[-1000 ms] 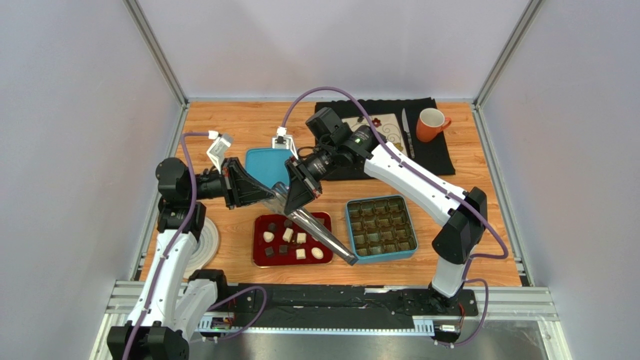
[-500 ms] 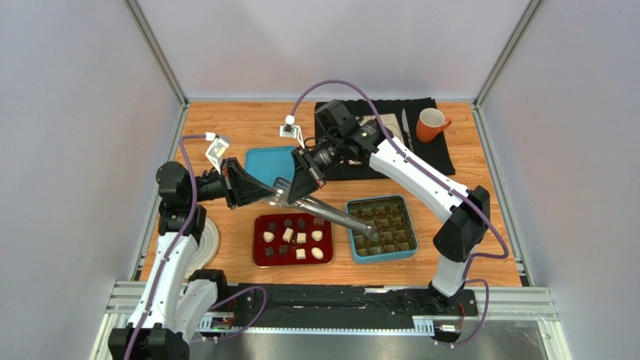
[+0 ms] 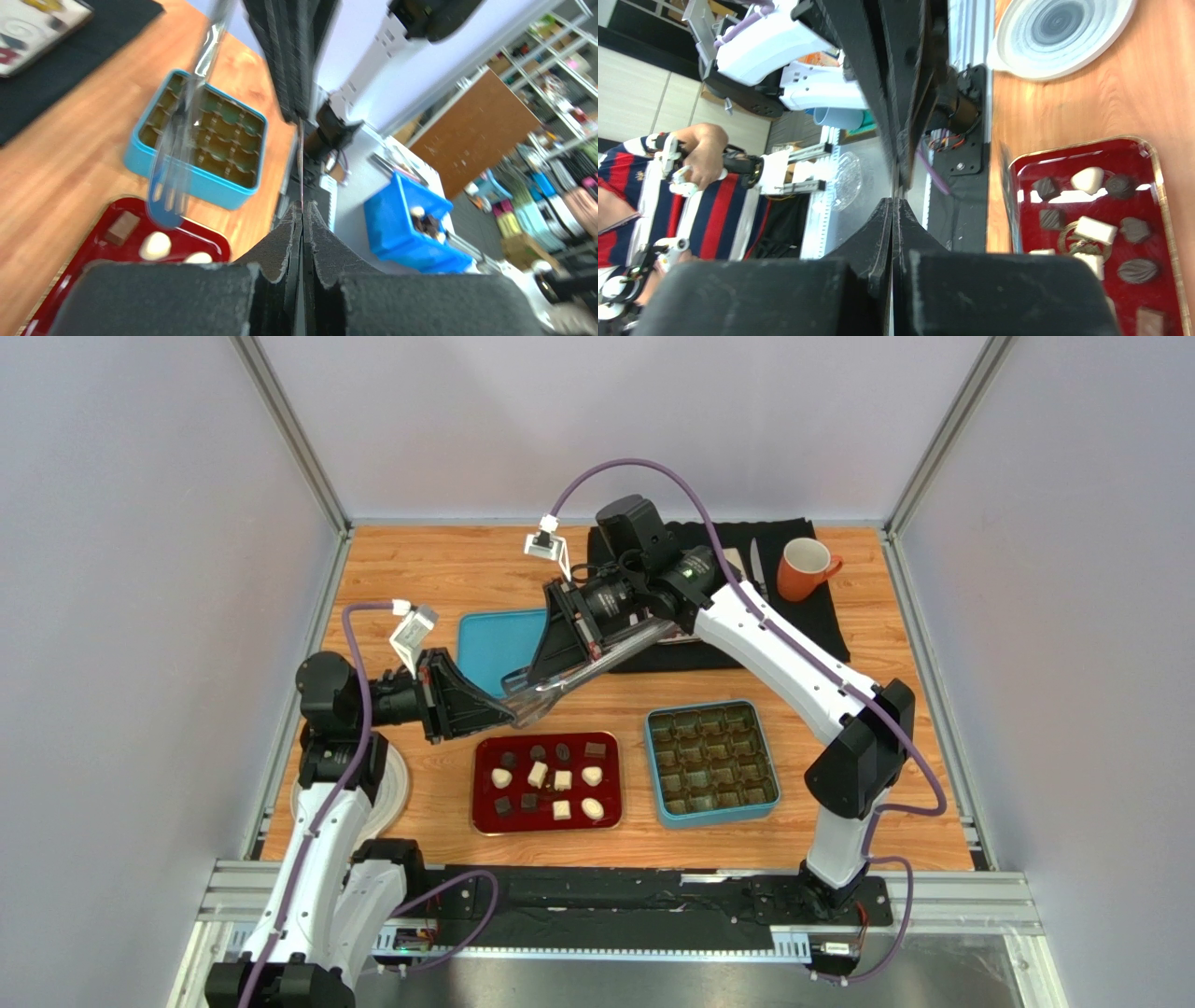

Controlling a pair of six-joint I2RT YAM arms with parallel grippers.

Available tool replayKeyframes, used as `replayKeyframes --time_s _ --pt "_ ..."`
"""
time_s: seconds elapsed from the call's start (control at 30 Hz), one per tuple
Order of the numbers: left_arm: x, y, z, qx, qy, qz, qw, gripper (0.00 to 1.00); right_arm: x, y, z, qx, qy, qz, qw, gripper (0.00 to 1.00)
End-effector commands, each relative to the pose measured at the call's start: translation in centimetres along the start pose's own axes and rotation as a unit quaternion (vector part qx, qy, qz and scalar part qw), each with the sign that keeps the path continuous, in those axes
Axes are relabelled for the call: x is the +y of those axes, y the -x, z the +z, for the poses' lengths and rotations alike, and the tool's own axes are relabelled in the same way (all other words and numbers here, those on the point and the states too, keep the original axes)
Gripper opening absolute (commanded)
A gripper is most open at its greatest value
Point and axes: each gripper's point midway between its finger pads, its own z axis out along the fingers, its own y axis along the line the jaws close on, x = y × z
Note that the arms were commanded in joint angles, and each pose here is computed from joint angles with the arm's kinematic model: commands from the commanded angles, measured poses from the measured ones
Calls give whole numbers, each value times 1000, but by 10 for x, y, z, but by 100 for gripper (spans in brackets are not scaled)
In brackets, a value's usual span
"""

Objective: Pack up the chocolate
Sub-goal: Pick up the clamp at the center of the board.

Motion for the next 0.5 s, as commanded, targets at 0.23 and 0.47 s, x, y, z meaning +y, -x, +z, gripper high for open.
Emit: replayKeyframes --time_s 0.23,0.47 --pt "-46 -41 -20 127 -144 1 981 10 -2 16 1 -25 -3 -50 998 0" --pt "-37 -41 -19 128 -142 -8 981 0 -12 27 -13 -47 -51 -51 996 0"
